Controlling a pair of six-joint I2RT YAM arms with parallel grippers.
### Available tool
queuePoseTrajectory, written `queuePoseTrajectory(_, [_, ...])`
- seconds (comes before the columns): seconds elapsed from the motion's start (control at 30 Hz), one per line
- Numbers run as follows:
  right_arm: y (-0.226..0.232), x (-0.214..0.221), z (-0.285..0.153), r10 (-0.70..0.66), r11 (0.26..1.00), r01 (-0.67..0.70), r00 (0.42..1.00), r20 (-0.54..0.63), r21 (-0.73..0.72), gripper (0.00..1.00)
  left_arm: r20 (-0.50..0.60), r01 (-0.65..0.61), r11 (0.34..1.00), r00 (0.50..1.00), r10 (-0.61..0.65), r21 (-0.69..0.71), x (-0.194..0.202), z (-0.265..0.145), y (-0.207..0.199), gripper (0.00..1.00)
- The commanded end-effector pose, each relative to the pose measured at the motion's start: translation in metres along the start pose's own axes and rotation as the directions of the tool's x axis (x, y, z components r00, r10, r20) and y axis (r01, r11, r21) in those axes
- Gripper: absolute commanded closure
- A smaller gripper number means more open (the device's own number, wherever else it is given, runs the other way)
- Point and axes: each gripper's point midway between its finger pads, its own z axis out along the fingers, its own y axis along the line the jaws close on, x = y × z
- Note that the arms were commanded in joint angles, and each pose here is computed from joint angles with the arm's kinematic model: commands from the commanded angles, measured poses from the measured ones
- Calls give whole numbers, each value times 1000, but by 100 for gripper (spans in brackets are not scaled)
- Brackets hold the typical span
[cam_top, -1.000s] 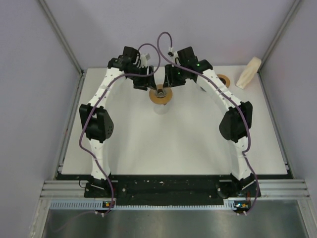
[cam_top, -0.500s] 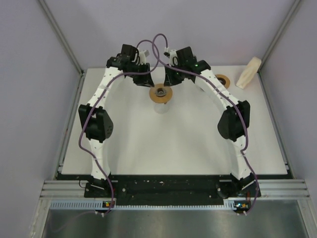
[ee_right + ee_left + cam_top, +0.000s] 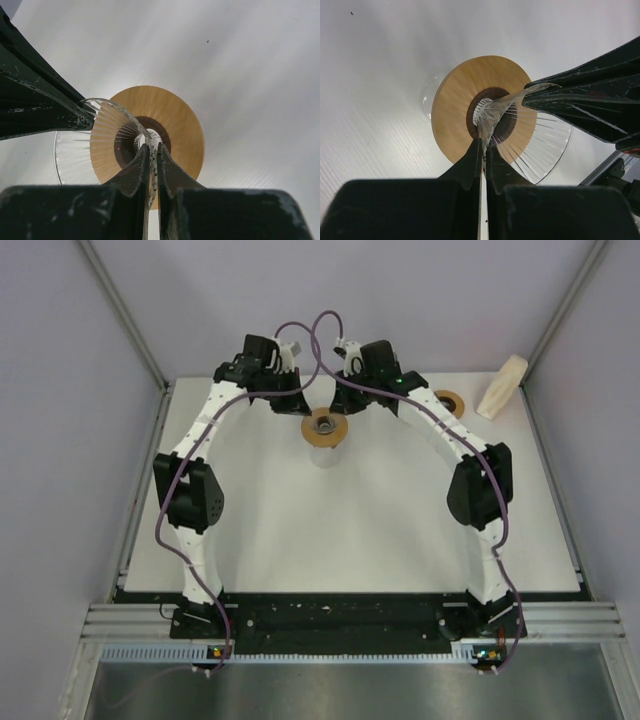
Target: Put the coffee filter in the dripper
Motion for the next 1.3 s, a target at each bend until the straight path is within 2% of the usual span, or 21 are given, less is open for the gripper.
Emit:
queuePoseTrajectory(0.0, [-9, 61, 19, 39, 999, -39, 991, -130, 0, 100, -163, 37, 993, 985, -55, -113, 57, 27, 41, 100])
queuePoseTrajectory(0.23, [-19, 90, 31, 81, 997, -79, 981, -174, 23, 100, -247, 33, 987, 966, -72, -158, 89, 44, 61, 100])
queuePoseTrajectory(0.43, [-30, 106, 44, 169, 985, -159, 961, -220, 62, 100, -306, 57, 980, 945, -114, -189, 93, 51, 70, 100])
queuePoseTrajectory(0.7, [-42, 132, 49, 213, 976, -193, 933, -289, 98, 100, -332, 67, 979, 934, -130, -194, 102, 57, 75, 100])
queuePoseTrajectory(0.93, [-42, 123, 42, 226, 972, -199, 934, -275, 125, 100, -319, 71, 981, 939, -126, -178, 94, 55, 69, 100])
queuePoseTrajectory(1.1, [-49, 152, 51, 289, 954, -243, 899, -328, 174, 100, -380, 101, 971, 907, -180, -218, 121, 67, 85, 100])
queuePoseTrajectory(1.27, [-52, 173, 57, 311, 947, -257, 883, -352, 192, 100, -386, 128, 968, 899, -205, -216, 124, 72, 89, 100])
